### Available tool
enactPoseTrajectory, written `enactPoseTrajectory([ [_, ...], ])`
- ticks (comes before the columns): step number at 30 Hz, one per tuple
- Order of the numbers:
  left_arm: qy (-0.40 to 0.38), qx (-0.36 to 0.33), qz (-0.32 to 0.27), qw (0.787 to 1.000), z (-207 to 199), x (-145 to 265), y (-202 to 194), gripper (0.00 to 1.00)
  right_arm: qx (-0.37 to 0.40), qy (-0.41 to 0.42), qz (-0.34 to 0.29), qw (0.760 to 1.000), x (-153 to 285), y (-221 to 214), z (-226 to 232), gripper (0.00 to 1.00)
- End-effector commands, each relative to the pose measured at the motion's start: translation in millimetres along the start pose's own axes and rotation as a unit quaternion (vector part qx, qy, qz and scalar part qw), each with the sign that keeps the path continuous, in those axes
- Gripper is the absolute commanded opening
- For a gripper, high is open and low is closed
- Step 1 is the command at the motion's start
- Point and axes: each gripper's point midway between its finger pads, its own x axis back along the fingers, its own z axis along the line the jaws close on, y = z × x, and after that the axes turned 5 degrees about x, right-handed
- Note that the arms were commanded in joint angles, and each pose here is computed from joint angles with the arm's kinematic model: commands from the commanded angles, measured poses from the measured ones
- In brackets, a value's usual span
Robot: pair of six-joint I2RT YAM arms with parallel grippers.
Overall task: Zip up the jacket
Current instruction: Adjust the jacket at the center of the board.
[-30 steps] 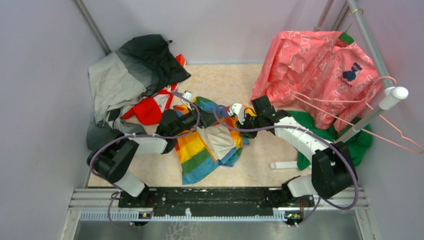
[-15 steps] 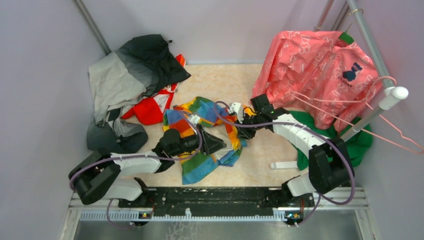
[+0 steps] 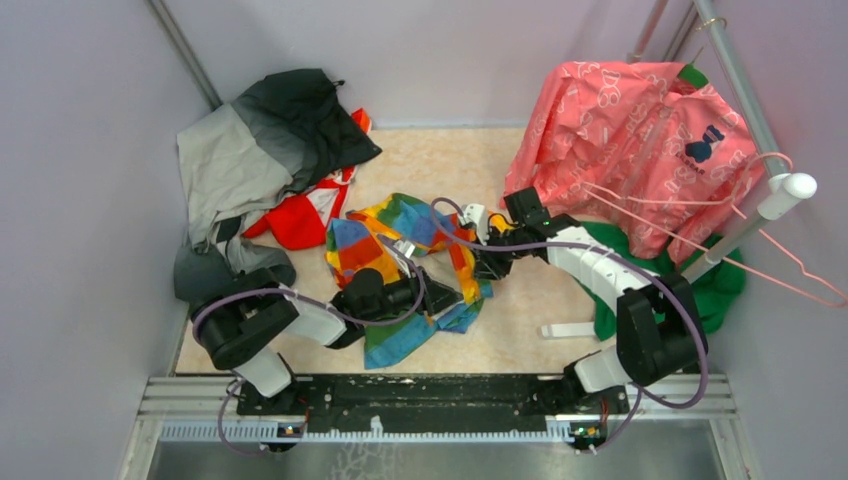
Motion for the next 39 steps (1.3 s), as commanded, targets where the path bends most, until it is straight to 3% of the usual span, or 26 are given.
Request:
enactPoseTrajectory([
  [1,-0.004,-0.019,-0.042,0.999,0,-8,17,0.56,-0.004,-0.026,-0.001,1.0,2,9,-18,0.27],
  [12,0.016,-0.027,-0.035,0.999,12,-17,20,0.57,-0.006,-0.01,-0.002,1.0,6,5,-15,0.38],
  [19,0.023,-0.043,-0.041,0.998,19,-24,30,0.62,0.015,0.001,-0.03,0.999,11,18,-8,0.15],
  [26,-0.019,-0.012,-0.06,0.998,18,-25,50,0.71,0.05,-0.011,-0.05,0.997,18,24,-5,0.11],
  [32,-0.077,-0.014,-0.06,0.995,-1,-32,59,0.71,0.051,-0.004,-0.047,0.998,16,22,-4,0.11],
  [39,-0.088,-0.011,-0.042,0.995,-5,-46,63,0.69,0.057,0.016,-0.06,0.996,19,28,5,0.11],
])
